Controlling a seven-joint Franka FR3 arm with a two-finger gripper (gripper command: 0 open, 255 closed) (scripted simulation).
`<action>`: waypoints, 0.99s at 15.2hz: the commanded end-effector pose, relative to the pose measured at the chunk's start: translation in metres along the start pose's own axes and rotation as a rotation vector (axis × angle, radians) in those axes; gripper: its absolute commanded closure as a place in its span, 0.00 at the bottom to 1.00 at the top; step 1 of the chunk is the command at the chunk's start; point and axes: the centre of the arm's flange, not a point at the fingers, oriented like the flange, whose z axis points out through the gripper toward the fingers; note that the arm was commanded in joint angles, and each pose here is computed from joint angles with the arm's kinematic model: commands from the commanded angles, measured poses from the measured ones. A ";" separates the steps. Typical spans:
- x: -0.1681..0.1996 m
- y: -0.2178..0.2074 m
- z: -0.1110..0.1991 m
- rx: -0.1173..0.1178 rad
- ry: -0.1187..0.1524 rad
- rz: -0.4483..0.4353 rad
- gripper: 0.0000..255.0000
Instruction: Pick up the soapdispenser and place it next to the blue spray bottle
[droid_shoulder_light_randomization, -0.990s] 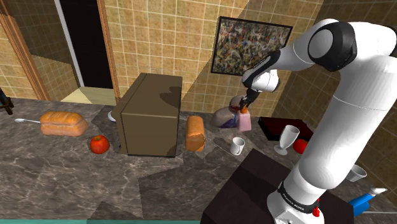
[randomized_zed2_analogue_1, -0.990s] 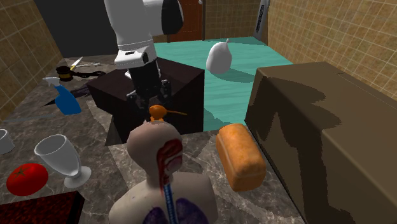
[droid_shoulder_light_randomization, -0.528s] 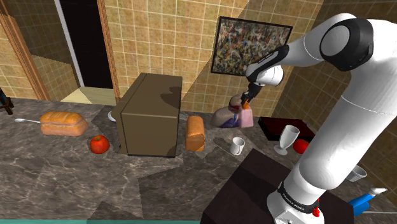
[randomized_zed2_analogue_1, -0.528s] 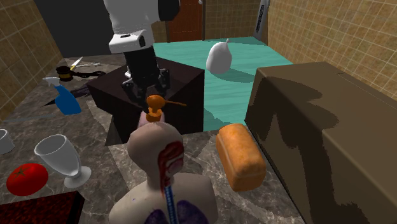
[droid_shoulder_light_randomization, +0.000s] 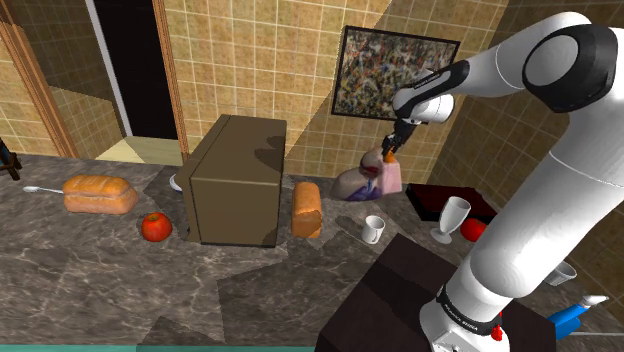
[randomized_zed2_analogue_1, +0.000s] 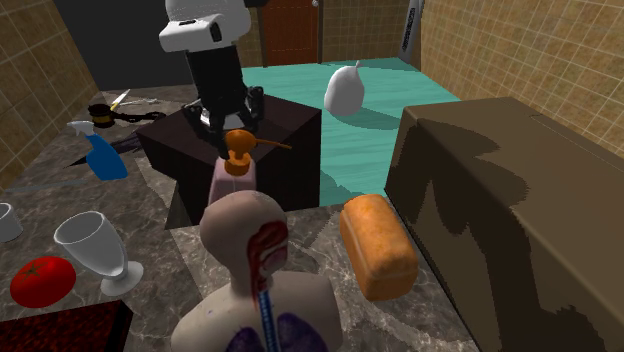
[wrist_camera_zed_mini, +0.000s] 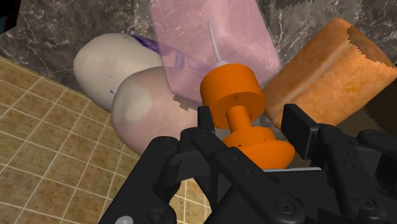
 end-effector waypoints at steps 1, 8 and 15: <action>0.004 0.000 -0.011 -0.001 0.001 0.000 1.00; 0.013 0.002 -0.047 -0.001 0.001 0.000 1.00; 0.022 0.004 -0.082 -0.001 0.001 0.000 1.00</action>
